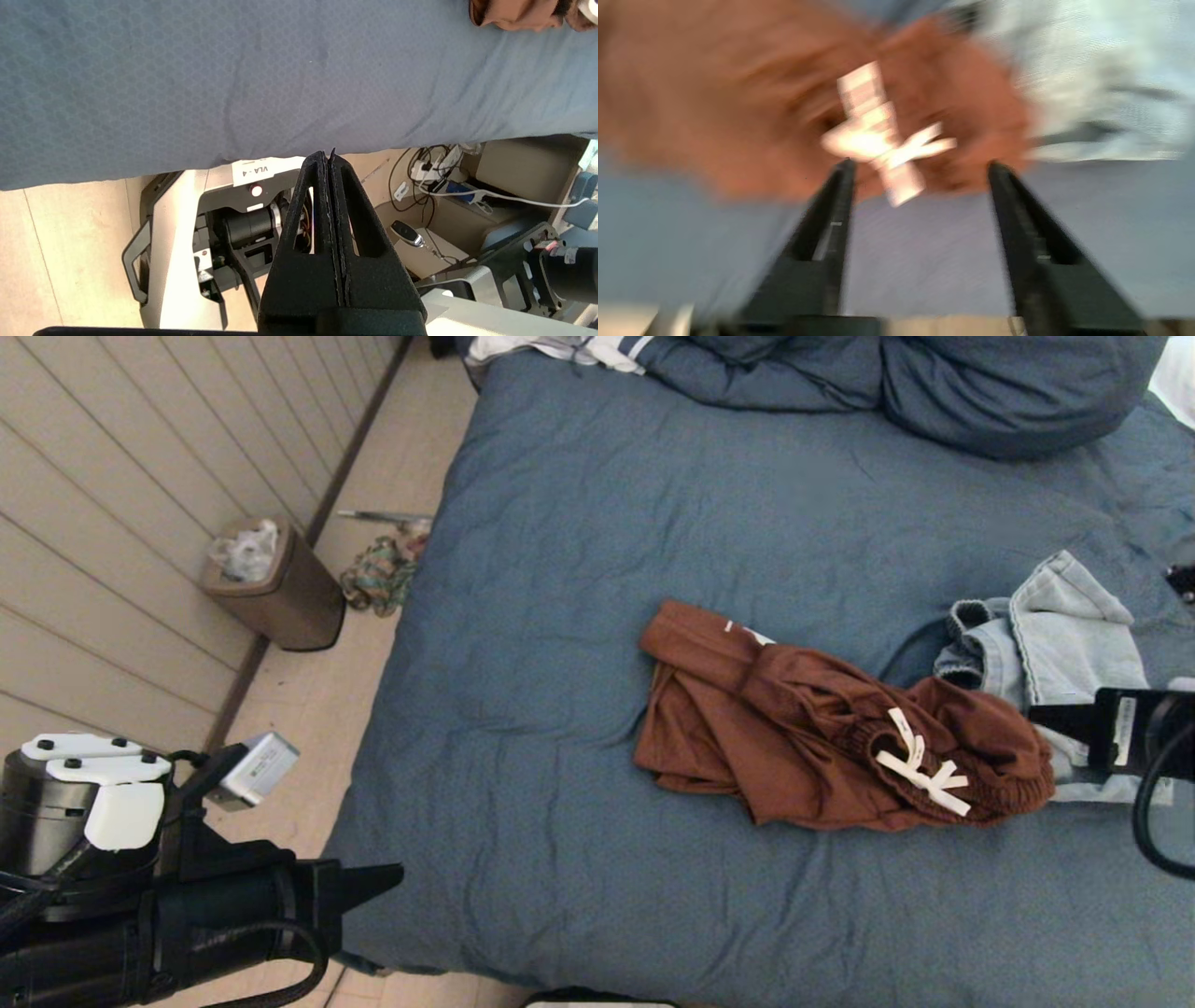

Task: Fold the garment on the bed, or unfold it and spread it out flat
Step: Unford the brown shorts

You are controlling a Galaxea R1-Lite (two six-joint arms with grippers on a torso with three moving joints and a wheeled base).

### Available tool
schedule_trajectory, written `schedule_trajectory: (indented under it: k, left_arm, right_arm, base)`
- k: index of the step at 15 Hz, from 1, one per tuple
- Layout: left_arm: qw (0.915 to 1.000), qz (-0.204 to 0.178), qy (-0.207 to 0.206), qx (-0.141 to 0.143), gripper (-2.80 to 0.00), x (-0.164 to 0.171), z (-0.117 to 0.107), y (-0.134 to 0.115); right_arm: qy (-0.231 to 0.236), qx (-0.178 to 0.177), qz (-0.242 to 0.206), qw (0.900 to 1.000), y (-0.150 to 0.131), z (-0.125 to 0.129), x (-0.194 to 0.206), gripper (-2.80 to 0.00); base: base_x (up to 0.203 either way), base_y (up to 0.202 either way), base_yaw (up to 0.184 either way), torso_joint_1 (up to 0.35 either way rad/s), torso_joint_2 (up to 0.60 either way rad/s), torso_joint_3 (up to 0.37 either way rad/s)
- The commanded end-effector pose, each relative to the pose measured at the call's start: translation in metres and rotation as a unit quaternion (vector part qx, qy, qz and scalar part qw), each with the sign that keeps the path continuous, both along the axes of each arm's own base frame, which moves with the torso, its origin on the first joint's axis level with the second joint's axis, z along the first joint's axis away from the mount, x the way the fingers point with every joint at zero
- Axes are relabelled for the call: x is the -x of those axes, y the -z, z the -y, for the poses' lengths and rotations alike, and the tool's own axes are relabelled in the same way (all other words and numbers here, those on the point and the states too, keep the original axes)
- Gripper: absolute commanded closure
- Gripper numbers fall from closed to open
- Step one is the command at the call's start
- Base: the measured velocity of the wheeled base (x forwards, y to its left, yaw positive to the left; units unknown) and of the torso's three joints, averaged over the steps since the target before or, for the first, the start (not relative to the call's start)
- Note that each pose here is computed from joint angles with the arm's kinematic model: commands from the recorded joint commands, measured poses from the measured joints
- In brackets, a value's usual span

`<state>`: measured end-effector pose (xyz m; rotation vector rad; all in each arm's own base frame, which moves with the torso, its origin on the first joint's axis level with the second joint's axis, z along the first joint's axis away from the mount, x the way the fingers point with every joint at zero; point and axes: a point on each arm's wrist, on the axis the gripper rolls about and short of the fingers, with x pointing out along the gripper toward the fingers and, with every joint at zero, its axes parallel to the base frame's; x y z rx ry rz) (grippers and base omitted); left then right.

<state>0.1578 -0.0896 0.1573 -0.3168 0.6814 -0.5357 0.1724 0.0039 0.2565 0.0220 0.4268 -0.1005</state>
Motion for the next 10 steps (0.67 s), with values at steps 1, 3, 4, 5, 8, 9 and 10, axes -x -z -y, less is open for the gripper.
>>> schedule_trajectory:
  k: [1,3,4,5,8,9,10]
  left_arm:
    - [0.9999,-0.001,0.011,0.001,0.0,0.001,0.004,0.0]
    - [0.9995,-0.002,0.031,0.0,0.0,-0.001,0.015,-0.001]
    - [0.9992,-0.002,0.04,-0.001,0.0,-0.006,0.022,-0.004]
    - [0.9989,-0.001,0.047,-0.002,0.0,-0.012,0.032,-0.007]
    - [0.9974,0.009,0.062,-0.038,0.0,-0.024,0.079,-0.01]
    - [0.9961,0.017,0.07,-0.051,0.0,-0.024,0.1,-0.012]
    - [0.995,0.024,0.076,-0.061,0.0,-0.023,0.116,-0.015]
  right_arm:
    - [-0.06,-0.002,-0.022,0.998,0.01,-0.02,0.013,0.0]
    - [-0.07,-0.003,-0.054,0.996,0.021,-0.026,0.001,0.0]
    - [-0.068,-0.009,-0.058,0.996,0.022,-0.028,-0.005,0.0]
    - [-0.063,-0.021,-0.056,0.996,0.019,-0.029,-0.01,0.0]
    - [-0.056,-0.039,-0.054,0.996,0.014,-0.032,-0.027,0.0]
    - [-0.055,-0.039,-0.058,0.996,0.015,-0.033,-0.029,0.0]
    - [-0.056,-0.037,-0.07,0.995,0.021,-0.033,-0.029,0.0]
  base:
    - [0.0,0.0,0.0,0.0,0.0,0.0]
    - [0.0,0.0,0.0,0.0,0.0,0.0]
    - [0.0,0.0,0.0,0.0,0.0,0.0]
    - [0.0,0.0,0.0,0.0,0.0,0.0]
    - [0.0,0.0,0.0,0.0,0.0,0.0]
    - [0.0,0.0,0.0,0.0,0.0,0.0]
    - [0.0,0.0,0.0,0.0,0.0,0.0]
